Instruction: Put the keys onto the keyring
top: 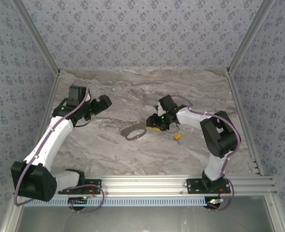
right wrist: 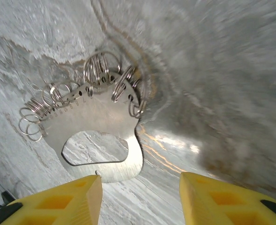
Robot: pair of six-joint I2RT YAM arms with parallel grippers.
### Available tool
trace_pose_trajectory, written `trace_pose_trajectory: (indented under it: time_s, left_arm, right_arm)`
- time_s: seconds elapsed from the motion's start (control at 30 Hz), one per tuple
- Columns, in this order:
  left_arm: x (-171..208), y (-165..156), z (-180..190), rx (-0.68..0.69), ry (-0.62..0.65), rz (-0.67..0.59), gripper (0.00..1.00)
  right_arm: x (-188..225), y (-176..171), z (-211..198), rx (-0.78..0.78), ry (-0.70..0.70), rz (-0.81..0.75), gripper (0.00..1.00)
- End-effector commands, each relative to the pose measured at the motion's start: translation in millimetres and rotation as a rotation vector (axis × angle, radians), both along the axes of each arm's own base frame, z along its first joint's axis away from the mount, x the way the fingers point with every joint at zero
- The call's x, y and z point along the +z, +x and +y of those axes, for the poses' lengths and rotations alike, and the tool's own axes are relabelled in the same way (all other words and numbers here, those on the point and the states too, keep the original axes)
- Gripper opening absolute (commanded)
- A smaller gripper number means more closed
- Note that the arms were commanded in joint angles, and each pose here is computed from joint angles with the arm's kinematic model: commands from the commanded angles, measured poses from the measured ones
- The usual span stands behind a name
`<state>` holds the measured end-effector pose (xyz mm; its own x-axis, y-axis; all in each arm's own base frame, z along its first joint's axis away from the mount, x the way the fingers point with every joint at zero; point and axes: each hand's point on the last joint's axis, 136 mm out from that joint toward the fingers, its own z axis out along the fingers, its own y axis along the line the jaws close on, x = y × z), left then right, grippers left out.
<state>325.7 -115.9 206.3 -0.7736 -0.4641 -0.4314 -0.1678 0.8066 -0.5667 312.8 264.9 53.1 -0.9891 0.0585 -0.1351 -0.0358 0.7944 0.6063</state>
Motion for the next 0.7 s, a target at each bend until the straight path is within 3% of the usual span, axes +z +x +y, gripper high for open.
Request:
trace_pose_trajectory:
  time_s: [0.0, 0.37, 0.67]
  left_arm:
    - [7, -11, 1, 0.066, 0.007, -0.003, 0.98]
    - [-9, -40, -9, 0.169, 0.096, 0.042, 0.98]
    - [-31, -38, -46, 0.052, 0.055, 0.066, 0.98]
  right_arm:
    - [23, 6, -19, -0.052, -0.009, -0.045, 0.5]
    - [53, 8, -84, -0.224, -0.121, -0.096, 0.5]
    - [33, -16, -114, -0.268, -0.229, -0.088, 0.49]
